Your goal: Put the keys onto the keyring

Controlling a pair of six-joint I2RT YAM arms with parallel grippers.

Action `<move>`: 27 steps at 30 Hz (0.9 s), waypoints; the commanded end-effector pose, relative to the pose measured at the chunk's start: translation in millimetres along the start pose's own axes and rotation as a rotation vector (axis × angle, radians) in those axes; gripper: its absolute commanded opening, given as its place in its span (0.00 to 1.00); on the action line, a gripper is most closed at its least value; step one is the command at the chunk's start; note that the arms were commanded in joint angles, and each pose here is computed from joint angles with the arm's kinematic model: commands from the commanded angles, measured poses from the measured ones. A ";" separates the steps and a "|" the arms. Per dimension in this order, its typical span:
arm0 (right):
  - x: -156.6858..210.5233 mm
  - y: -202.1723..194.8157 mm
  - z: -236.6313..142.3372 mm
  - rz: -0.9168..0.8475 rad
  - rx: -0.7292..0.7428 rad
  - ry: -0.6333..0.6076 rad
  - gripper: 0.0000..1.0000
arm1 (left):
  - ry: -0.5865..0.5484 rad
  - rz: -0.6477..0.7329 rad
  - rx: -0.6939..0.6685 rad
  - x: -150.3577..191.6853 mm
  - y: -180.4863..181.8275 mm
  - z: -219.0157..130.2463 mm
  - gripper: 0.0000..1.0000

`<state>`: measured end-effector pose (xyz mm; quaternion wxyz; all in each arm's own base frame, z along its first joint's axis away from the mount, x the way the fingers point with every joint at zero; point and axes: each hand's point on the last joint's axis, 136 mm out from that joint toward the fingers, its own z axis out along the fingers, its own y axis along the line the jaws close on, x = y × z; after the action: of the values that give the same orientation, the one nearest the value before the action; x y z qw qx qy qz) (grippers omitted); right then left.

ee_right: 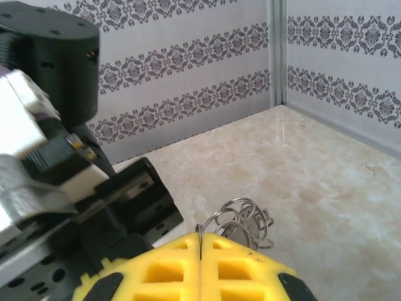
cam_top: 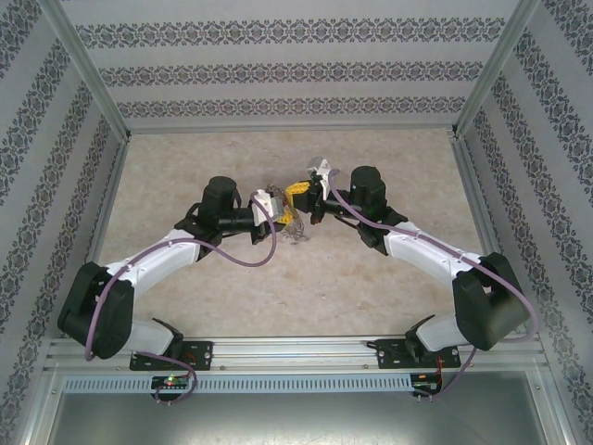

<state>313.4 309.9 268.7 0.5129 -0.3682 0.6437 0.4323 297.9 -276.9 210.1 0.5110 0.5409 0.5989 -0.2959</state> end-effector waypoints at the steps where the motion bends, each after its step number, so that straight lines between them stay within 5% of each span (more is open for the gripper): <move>1: -13.3 4.8 -5.1 -0.084 -0.003 -0.033 0.00 | -0.012 0.011 -0.032 -10.8 3.2 -13.6 0.00; 3: -9.1 4.9 -6.2 -0.108 -0.007 -0.006 0.00 | -0.005 0.000 -0.058 -9.6 6.9 -20.6 0.00; 6: -5.2 7.1 -6.1 -0.136 -0.021 0.026 0.00 | 0.001 -0.012 -0.096 -6.3 12.6 -28.6 0.26; 8: -7.0 8.6 -6.8 -0.147 -0.027 0.026 0.00 | 0.004 -0.019 -0.113 -4.1 15.7 -30.7 0.33; 18: -10.1 6.9 -10.9 -0.166 -0.012 0.034 0.00 | -0.020 -0.109 -0.133 3.0 29.0 -20.9 0.60; 27: -15.7 10.1 -10.7 -0.183 -0.024 0.021 0.00 | 0.003 -0.160 -0.099 15.0 31.8 -10.3 0.66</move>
<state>303.2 303.3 242.1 0.4888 -0.4213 0.6572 0.3894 318.1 -254.2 194.7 0.4974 0.4717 0.6636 -0.2995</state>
